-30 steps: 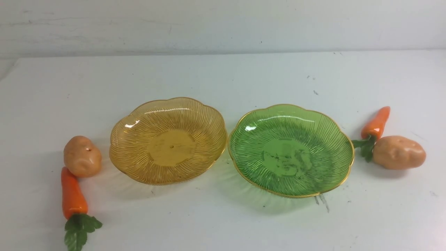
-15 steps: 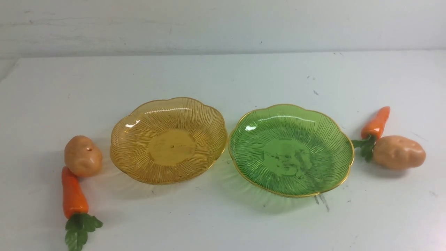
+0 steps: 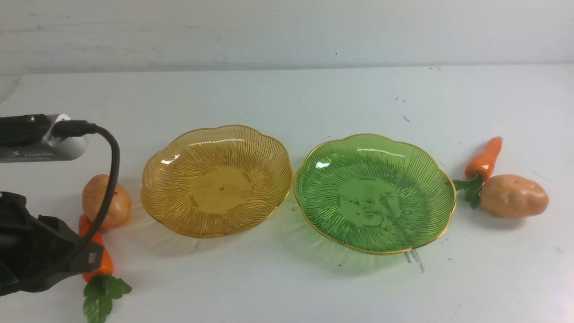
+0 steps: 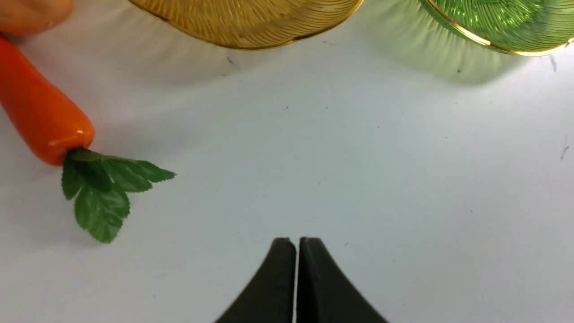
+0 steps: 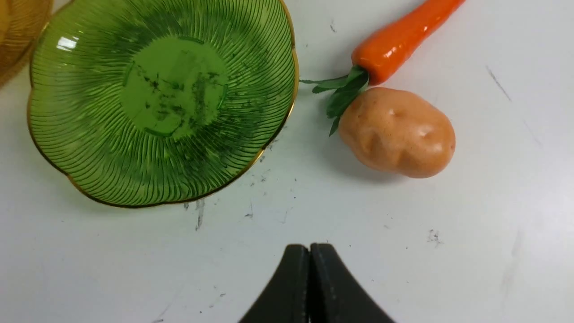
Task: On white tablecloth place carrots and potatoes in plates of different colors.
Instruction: 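Put the potato onto the plate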
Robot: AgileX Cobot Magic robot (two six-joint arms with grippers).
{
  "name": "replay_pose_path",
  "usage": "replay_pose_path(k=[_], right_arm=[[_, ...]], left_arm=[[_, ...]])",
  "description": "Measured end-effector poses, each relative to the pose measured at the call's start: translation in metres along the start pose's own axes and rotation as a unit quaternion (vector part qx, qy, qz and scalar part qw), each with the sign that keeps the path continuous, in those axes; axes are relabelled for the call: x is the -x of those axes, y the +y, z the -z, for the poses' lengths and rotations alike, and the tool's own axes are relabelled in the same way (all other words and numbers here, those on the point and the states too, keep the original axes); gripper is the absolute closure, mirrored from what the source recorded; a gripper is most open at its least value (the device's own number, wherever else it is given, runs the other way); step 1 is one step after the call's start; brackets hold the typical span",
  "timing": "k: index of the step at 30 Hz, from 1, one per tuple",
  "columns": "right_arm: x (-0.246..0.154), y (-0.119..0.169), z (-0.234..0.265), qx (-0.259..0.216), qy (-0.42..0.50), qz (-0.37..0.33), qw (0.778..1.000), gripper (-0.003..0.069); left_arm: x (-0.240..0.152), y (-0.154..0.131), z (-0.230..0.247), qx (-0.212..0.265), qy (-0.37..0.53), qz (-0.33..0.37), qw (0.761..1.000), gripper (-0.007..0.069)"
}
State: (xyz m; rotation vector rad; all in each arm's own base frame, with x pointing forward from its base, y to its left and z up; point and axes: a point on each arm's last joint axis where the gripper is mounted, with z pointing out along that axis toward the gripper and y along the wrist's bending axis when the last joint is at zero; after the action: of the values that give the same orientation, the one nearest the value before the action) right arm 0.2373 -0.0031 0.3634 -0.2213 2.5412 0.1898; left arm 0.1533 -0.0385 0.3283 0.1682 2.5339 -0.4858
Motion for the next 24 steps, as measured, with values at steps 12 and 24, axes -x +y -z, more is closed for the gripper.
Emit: replay_pose_path(k=[12,24], right_arm=[[0.038,-0.040,-0.105,-0.024,0.102,0.049,0.993,0.0435],[0.033,-0.068,-0.207,-0.055,0.114,0.043,0.991,-0.0031]], left_arm=[[0.001,-0.001,0.001,-0.006,-0.005,-0.031,0.999,0.0629],[0.001,-0.001,0.001,-0.006,-0.005,-0.034,0.999,0.0629]])
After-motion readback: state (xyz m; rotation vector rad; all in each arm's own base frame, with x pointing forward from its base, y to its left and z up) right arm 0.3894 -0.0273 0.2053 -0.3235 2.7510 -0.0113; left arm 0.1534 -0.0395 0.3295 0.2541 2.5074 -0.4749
